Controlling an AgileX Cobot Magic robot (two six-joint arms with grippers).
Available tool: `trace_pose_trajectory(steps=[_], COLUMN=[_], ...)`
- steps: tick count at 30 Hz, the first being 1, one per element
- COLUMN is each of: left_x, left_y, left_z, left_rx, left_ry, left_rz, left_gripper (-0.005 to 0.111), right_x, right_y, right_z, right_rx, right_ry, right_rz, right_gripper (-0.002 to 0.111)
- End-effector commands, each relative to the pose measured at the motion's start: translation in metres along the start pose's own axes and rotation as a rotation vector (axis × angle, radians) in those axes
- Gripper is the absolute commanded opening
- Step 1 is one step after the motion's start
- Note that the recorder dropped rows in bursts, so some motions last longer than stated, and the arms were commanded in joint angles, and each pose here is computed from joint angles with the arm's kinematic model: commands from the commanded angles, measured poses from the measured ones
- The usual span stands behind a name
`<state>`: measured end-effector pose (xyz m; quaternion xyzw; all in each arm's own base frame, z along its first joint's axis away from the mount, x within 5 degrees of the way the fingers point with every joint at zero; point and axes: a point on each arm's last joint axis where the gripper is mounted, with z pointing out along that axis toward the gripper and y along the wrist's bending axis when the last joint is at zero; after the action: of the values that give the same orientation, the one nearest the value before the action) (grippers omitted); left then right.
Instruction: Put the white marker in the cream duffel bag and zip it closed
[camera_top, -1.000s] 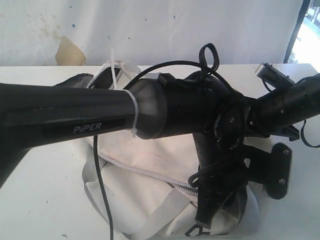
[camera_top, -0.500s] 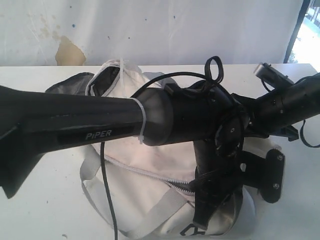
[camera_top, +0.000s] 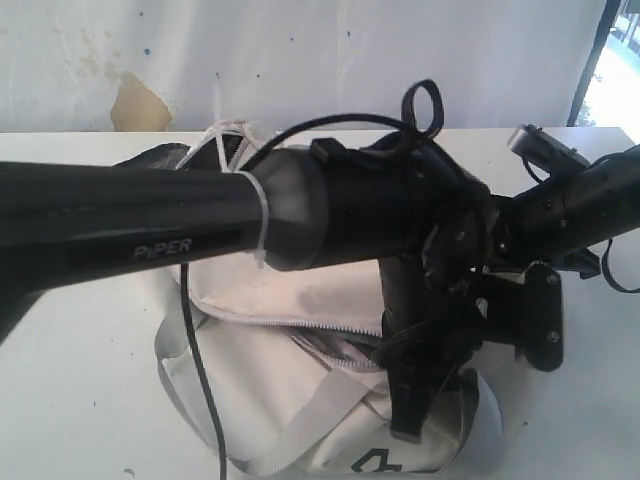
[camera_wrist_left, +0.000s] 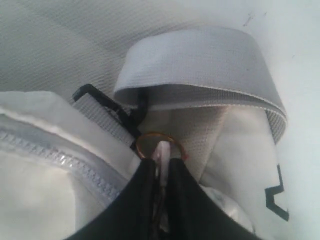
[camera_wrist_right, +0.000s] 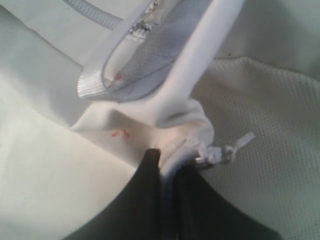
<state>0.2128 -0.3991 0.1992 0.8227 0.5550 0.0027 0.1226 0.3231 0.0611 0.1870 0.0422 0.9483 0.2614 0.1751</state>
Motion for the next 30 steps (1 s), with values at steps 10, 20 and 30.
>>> trace_pose_trajectory(steps=[10,20,30], left_x=[-0.006,-0.004,-0.009], left_y=[-0.004,0.006,0.007], left_z=[-0.074,-0.096,-0.059], left_rx=[-0.043,-0.008,0.026], left_ry=[-0.193,-0.354,-0.322], left_rz=[-0.265,-0.767,-0.456], left_gripper=[0.000,0.000,0.000], right_x=[-0.002,-0.005,-0.005], right_y=[-0.005,-0.025,-0.026], right_z=[-0.004,-0.013,-0.010], right_rx=[0.062,0.096,0.094], right_ry=[-0.034,-0.029,-0.016], right_rz=[-0.079,-0.047,-0.038], right_gripper=[0.000,0.000,0.000])
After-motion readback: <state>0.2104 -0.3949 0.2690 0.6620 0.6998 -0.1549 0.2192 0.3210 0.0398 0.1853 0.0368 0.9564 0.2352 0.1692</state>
